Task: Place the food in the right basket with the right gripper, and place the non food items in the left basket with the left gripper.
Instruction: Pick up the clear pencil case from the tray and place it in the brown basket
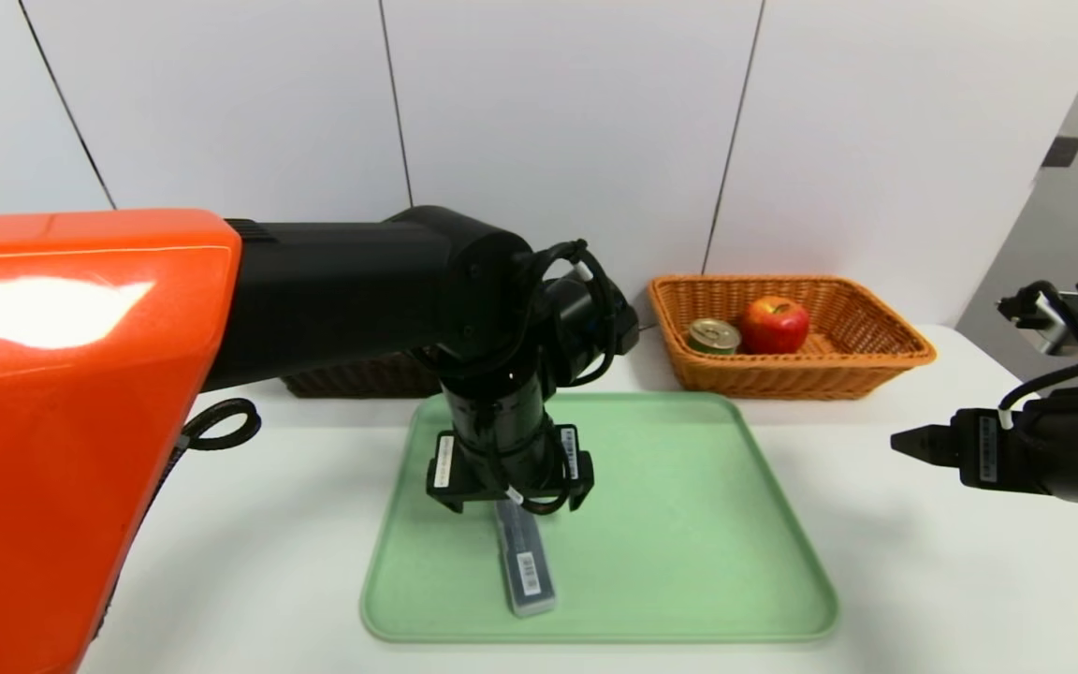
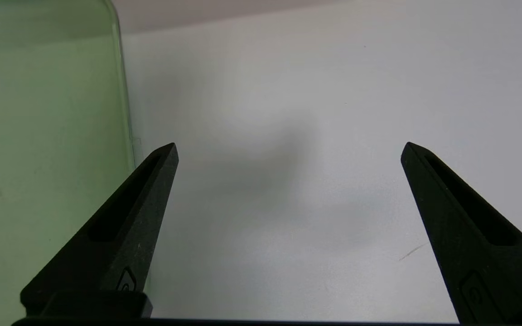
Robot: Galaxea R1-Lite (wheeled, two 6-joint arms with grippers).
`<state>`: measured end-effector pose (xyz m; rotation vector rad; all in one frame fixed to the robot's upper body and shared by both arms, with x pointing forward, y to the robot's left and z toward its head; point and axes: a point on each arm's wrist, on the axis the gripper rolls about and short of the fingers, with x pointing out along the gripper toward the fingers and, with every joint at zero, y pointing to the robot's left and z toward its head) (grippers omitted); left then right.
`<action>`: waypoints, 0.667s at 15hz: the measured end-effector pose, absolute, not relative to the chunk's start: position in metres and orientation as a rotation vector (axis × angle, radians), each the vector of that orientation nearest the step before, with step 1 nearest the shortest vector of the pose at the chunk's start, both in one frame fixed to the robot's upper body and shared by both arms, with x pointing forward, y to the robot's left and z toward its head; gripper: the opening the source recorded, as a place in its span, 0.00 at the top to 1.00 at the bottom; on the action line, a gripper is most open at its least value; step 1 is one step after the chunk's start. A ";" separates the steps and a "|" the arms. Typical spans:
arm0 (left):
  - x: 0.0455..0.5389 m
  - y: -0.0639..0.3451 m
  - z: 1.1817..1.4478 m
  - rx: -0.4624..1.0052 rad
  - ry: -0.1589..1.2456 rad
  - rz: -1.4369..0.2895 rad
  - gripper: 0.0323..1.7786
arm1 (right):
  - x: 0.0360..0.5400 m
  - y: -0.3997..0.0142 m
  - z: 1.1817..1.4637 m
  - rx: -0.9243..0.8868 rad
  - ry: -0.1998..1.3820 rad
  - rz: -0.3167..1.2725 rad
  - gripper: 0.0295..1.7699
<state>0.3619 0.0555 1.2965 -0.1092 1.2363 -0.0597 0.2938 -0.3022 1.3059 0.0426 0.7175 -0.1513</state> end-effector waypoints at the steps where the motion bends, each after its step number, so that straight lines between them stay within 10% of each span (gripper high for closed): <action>1: 0.365 0.058 1.295 -0.124 1.254 -0.061 0.05 | 0.294 -0.302 1.306 0.043 0.716 -0.152 0.04; 10: 0.375 0.054 1.276 -0.113 1.297 -0.042 0.05 | 0.292 -0.302 1.302 0.039 0.732 -0.153 0.04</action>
